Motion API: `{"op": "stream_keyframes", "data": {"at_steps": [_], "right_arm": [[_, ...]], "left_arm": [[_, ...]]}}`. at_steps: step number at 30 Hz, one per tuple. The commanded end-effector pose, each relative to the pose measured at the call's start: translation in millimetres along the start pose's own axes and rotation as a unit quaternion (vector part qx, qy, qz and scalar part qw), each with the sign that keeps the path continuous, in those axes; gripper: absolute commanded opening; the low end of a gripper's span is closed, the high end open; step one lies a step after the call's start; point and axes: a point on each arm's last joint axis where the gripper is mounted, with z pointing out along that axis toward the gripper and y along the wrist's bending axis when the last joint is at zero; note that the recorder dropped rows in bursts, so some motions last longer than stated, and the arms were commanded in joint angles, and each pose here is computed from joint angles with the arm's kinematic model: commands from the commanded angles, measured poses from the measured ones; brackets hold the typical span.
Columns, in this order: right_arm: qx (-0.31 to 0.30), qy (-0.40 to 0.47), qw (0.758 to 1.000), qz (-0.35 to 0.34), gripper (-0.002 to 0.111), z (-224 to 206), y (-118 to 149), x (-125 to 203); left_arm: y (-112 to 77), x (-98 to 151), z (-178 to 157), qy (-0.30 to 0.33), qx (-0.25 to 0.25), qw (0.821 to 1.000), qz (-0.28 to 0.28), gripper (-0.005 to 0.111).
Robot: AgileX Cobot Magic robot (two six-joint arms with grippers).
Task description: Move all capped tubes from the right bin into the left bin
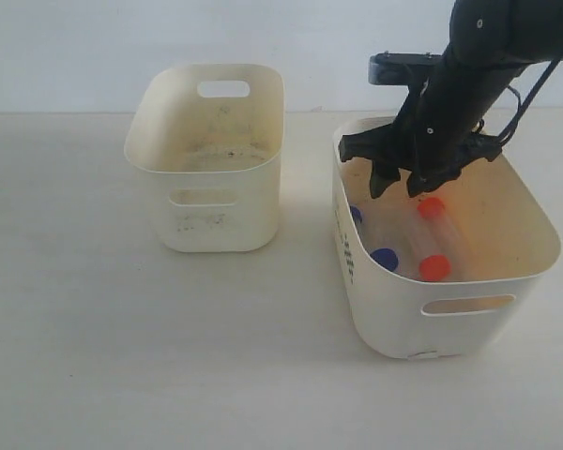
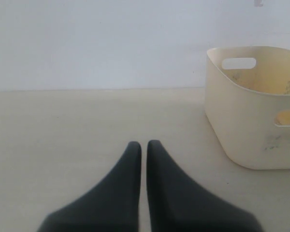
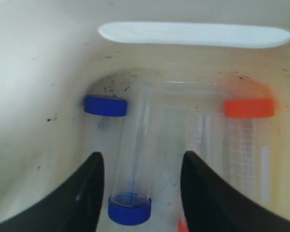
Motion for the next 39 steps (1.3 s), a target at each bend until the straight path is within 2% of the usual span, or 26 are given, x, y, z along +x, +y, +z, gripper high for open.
{"op": "stream_keyframes", "data": {"at_steps": [1,3,4,6,11,15,22,39], "right_arm": [[0.005,-0.001,1.0,-0.012,0.021,-3,0,1],[0.007,-0.001,1.0,-0.019,0.009,-3,-1,1],[0.011,0.0,1.0,-0.024,0.007,-3,-1,1],[0.023,-0.001,0.999,-0.034,0.012,-4,-4,1],[0.053,0.0,0.998,-0.032,0.036,-4,-9,1],[0.061,0.008,0.997,-0.036,0.036,0,-11,2],[0.079,0.062,0.995,-0.017,0.036,30,-16,11],[0.081,0.065,0.994,-0.018,0.037,41,-18,11]], "left_arm": [[-0.1,-2,0,-0.004,0.001,1.0,-0.008,0.004],[-0.1,-2,0,-0.004,0.001,1.0,-0.008,0.004],[-0.1,-2,0,-0.004,0.001,1.0,-0.008,0.004],[-0.1,-2,0,-0.004,0.001,1.0,-0.008,0.004],[-0.1,-2,0,-0.004,0.001,1.0,-0.008,0.004],[-0.1,-2,0,-0.004,0.001,1.0,-0.008,0.004],[-0.1,-2,0,-0.004,0.001,1.0,-0.008,0.004],[-0.1,-2,0,-0.004,0.001,1.0,-0.008,0.004]]}}
